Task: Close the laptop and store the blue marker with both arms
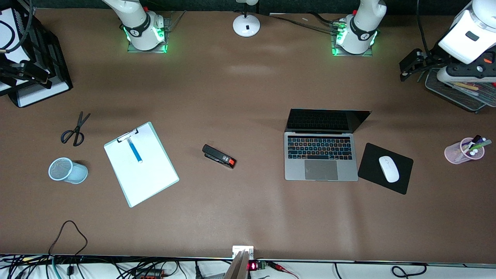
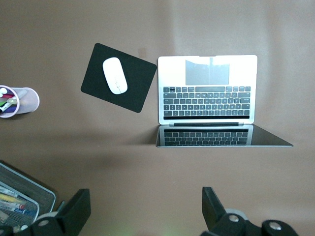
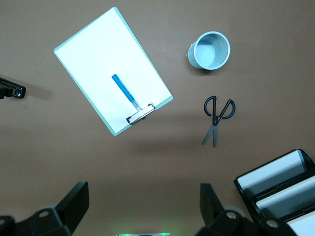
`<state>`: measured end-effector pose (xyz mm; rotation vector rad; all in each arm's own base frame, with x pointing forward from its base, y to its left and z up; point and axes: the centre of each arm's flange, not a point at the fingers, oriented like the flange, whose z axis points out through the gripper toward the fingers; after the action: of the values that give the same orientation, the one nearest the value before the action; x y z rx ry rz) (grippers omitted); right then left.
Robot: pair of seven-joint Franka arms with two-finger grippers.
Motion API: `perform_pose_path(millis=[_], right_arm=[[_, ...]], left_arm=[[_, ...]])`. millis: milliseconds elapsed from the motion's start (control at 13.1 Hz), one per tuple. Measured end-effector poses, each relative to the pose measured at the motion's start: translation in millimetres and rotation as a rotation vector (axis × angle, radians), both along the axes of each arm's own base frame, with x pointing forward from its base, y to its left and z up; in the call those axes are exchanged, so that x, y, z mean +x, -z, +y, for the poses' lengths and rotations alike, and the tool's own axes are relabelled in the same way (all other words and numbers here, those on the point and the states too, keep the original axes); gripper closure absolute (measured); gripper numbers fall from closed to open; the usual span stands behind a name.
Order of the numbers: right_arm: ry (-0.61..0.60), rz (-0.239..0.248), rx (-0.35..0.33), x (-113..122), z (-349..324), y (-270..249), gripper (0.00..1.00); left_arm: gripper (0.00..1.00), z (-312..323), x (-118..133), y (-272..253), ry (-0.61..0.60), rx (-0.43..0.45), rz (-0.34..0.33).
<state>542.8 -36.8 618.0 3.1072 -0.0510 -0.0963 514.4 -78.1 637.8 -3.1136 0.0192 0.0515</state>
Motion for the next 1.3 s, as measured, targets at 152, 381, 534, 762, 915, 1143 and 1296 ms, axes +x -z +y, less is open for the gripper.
perform_pose_path(millis=[152, 381, 534, 762, 915, 1143, 1296], right_arm=[[-0.008, 0.027, 0.003, 9.4, 4.9, 17.5, 0.00], [-0.044, 0.034, -0.004, 36.4, 25.3, 55.0, 0.00], [-0.059, 0.047, -0.009, 55.1, 34.1, 87.1, 0.00], [-0.093, 0.108, -0.012, 76.3, 37.0, 144.5, 0.00], [-0.145, 0.156, -0.011, 86.8, 43.8, 185.4, 0.00], [-0.179, 0.176, -0.016, 102.6, 54.4, 240.9, 0.00], [-0.217, 0.183, -0.015, 110.1, 58.1, 273.2, 0.00]], left_arm=[[0.00, -6.9, -1.2, 16.9, 0.012, 0.005, 0.036], [0.00, -23.4, 1.7, 63.8, 0.043, 0.015, 0.125], [0.00, -37.1, 7.2, 102.2, 0.068, 0.017, 0.149], [0.00, -56.8, 1.2, 148.5, 0.106, 0.022, 0.170], [0.00, -62.4, -3.3, 165.8, 0.118, 0.024, 0.168], [0.00, -70.8, -16.7, 196.5, 0.135, 0.029, 0.156], [0.00, -75.6, -27.3, 210.4, 0.144, 0.034, 0.147]])
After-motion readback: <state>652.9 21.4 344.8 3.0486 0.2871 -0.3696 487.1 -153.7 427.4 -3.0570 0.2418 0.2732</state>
